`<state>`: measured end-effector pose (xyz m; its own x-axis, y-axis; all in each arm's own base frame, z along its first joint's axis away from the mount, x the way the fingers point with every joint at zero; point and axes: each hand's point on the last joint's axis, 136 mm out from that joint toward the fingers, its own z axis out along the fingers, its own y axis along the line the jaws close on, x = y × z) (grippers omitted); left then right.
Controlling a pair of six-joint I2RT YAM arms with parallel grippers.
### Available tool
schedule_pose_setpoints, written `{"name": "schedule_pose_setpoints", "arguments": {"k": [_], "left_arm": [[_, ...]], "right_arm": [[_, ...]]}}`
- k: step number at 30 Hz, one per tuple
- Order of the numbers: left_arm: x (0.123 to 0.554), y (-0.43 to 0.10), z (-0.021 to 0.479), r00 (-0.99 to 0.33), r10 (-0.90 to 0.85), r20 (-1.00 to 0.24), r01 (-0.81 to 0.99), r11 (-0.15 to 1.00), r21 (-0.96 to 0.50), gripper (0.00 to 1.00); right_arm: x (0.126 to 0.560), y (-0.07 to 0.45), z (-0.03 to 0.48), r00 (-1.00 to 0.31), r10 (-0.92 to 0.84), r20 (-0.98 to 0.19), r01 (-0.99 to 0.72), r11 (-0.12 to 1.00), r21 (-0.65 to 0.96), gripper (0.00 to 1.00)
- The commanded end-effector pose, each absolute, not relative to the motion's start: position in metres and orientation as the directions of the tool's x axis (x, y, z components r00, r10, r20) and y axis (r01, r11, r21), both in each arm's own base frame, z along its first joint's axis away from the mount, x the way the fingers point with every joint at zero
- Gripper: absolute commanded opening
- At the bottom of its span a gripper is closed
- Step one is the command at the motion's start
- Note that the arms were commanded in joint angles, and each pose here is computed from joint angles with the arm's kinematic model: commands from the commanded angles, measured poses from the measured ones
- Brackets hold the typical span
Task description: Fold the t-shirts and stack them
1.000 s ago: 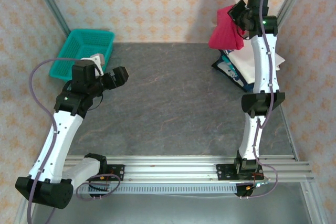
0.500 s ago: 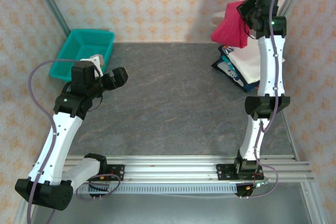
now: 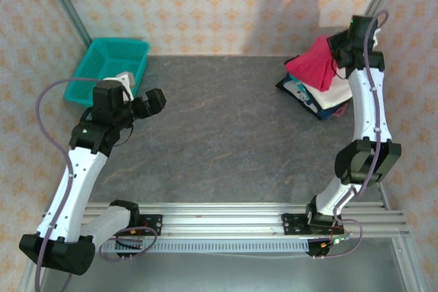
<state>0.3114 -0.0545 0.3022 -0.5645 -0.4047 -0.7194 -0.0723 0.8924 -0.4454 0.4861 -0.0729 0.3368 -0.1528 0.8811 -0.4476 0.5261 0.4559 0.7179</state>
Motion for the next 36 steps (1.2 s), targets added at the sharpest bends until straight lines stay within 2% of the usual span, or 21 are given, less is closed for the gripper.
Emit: {"name": "schedule_pose_setpoints", "arguments": {"k": [1,5,10,14,15,17,18,20,25,29,36], "left_arm": [[0.305,-0.05,0.307,-0.556,-0.385,-0.736,-0.082,0.907,-0.412,0.98],[0.304,-0.047,0.307,-0.561,-0.378,-0.737,-0.092,0.913,-0.398,0.98],[0.301,-0.045,0.308,-0.561,-0.375,-0.738,-0.1,0.916,-0.389,0.97],[0.299,-0.044,0.309,-0.566,-0.369,-0.737,-0.102,0.918,-0.382,0.97],[0.298,-0.043,0.309,-0.567,-0.369,-0.736,-0.105,0.919,-0.38,0.97],[0.297,-0.042,0.309,-0.566,-0.369,-0.738,-0.109,0.92,-0.376,0.97],[0.296,-0.042,0.31,-0.565,-0.369,-0.738,-0.109,0.92,-0.376,0.97],[0.295,-0.042,0.311,-0.566,-0.371,-0.736,-0.112,0.919,-0.377,0.97],[0.29,-0.041,0.316,-0.563,-0.372,-0.738,-0.109,0.919,-0.379,0.98],[0.285,-0.041,0.32,-0.552,-0.381,-0.741,-0.109,0.915,-0.389,0.98],[0.276,-0.037,0.32,-0.544,-0.386,-0.745,-0.125,0.915,-0.383,0.98]], "right_arm": [[0.48,-0.096,0.351,-0.017,0.893,-0.45,0.474,0.404,0.782,0.0],[0.471,-0.116,0.316,0.023,0.911,-0.412,0.516,0.342,0.785,0.0],[0.473,-0.136,0.29,0.033,0.908,-0.418,0.54,0.336,0.772,0.0],[0.474,-0.154,0.268,0.024,0.91,-0.414,0.566,0.329,0.756,0.05],[0.474,-0.158,0.264,0.023,0.909,-0.417,0.567,0.332,0.754,0.11],[0.476,-0.163,0.253,0.006,0.912,-0.411,0.586,0.33,0.74,0.36],[0.478,-0.166,0.246,-0.012,0.916,-0.402,0.598,0.329,0.731,0.45],[0.477,-0.169,0.235,-0.044,0.92,-0.388,0.625,0.328,0.709,0.56],[0.456,-0.177,0.233,-0.065,0.896,-0.438,0.675,0.363,0.643,0.81],[0.436,-0.174,0.245,-0.079,0.869,-0.488,0.675,0.407,0.615,0.9],[0.398,-0.152,0.26,-0.166,0.829,-0.534,0.641,0.502,0.581,0.99]]}}
